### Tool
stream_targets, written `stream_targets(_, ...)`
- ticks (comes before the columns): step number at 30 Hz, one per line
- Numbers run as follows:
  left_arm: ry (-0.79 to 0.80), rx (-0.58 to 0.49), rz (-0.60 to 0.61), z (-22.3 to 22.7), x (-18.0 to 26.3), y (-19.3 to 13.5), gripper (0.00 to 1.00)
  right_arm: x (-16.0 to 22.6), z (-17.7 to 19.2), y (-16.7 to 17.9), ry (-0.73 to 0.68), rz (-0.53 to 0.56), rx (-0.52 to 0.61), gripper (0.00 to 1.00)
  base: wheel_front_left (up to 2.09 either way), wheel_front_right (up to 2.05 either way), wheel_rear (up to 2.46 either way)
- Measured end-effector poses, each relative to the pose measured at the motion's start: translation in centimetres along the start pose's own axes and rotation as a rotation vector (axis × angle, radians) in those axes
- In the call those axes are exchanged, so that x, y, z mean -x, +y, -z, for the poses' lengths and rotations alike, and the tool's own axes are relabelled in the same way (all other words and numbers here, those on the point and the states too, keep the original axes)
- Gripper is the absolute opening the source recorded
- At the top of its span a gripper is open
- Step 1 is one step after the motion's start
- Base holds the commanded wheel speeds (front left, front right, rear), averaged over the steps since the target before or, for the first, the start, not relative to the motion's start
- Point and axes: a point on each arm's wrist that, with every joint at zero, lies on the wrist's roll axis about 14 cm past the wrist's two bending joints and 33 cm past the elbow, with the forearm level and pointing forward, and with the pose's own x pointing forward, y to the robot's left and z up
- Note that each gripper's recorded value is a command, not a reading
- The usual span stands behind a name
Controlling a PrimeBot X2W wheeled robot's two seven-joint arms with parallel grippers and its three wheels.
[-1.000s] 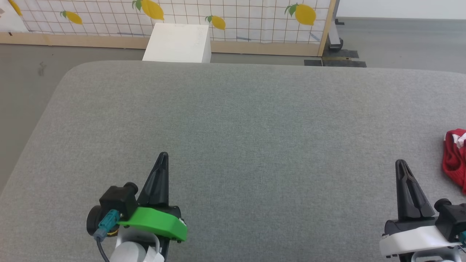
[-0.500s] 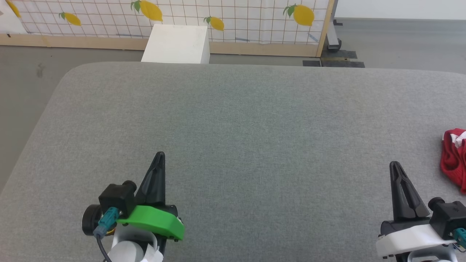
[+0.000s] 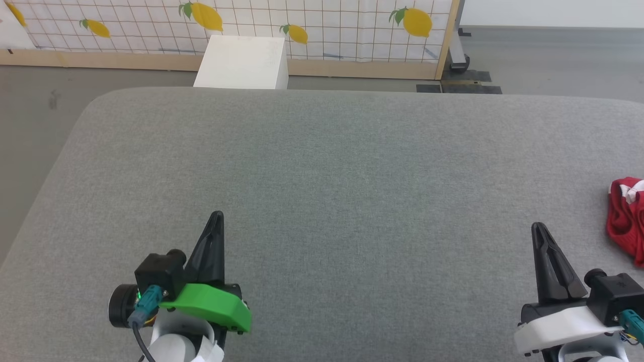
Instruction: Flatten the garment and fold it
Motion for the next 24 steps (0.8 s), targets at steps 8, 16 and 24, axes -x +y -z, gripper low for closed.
stream_targets(8,0.015,-0.028,-0.004,0.12,0.10,0.19,0.00,-0.21,-0.03,0.27,0.009,-0.008,0.005,0.00,0.00,0.00,0.00)
stream_targets(16,0.023,-0.044,-0.017,0.07,0.10,0.52,0.00,-0.17,0.20,0.45,0.024,-0.013,0.004,0.00,0.00,0.00,0.00)
stream_targets(24,0.039,-0.059,-0.023,0.25,0.24,0.69,0.00,-0.15,0.38,0.62,0.039,-0.018,0.004,0.00,0.00,0.00,0.00)
